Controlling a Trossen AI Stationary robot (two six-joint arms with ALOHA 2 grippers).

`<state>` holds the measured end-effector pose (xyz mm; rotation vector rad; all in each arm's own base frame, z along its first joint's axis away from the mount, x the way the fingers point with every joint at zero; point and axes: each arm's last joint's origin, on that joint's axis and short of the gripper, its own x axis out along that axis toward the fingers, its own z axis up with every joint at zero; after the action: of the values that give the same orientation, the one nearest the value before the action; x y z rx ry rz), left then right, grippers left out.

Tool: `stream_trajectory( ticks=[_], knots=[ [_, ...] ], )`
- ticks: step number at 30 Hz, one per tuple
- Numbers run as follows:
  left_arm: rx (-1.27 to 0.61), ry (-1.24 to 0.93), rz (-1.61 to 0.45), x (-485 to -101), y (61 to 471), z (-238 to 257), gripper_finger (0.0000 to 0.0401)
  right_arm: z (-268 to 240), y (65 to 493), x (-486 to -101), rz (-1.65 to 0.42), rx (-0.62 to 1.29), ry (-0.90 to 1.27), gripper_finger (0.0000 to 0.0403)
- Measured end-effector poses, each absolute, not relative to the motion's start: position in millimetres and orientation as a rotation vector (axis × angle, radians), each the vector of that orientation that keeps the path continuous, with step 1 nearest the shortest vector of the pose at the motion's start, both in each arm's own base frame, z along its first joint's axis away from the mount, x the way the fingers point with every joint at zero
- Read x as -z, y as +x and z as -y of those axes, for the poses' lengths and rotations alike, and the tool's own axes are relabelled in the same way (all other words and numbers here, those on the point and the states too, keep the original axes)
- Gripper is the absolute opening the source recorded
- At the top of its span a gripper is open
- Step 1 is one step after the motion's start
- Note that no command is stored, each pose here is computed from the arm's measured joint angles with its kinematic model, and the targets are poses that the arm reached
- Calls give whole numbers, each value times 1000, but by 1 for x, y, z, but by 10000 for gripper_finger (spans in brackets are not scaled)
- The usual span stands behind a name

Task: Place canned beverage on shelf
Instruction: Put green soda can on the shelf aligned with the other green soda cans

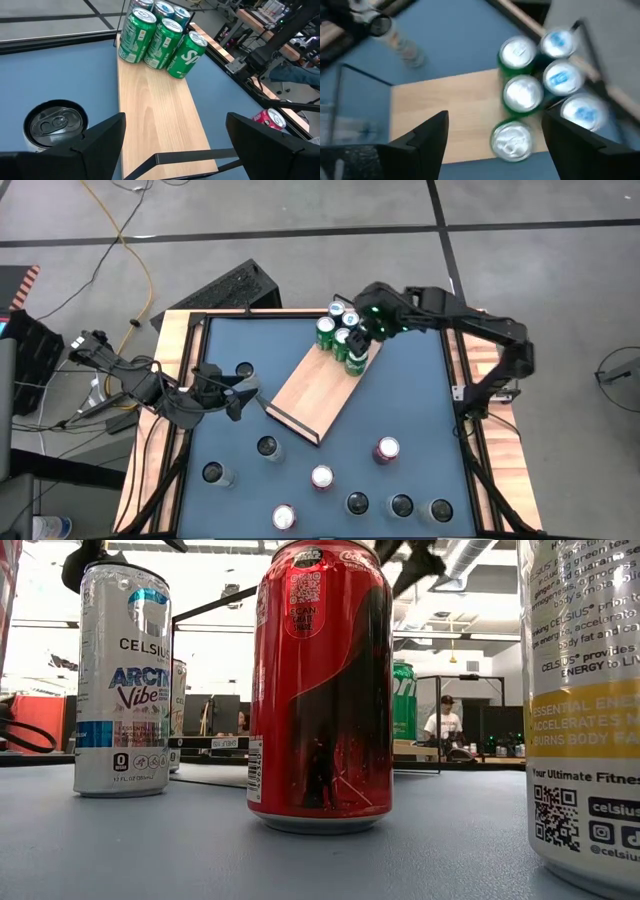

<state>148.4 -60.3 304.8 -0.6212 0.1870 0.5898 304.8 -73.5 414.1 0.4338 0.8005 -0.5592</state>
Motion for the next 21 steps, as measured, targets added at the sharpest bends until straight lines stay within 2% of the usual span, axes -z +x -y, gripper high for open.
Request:
stream_trajectory(
  ticks=[4,9,14,21],
  knots=[
    [-590,-626,-186,-305,148,60,330,73,319,-423,-924,590,351,302],
    [-578,-631,-198,-304,149,61,330,83,326,-401,-1134,660,346,302],
    [-583,-610,-225,-302,147,60,330,78,331,-396,-1142,706,285,302],
    [-580,-592,-256,-300,146,60,330,84,328,-385,-1160,809,388,305]
  ],
)
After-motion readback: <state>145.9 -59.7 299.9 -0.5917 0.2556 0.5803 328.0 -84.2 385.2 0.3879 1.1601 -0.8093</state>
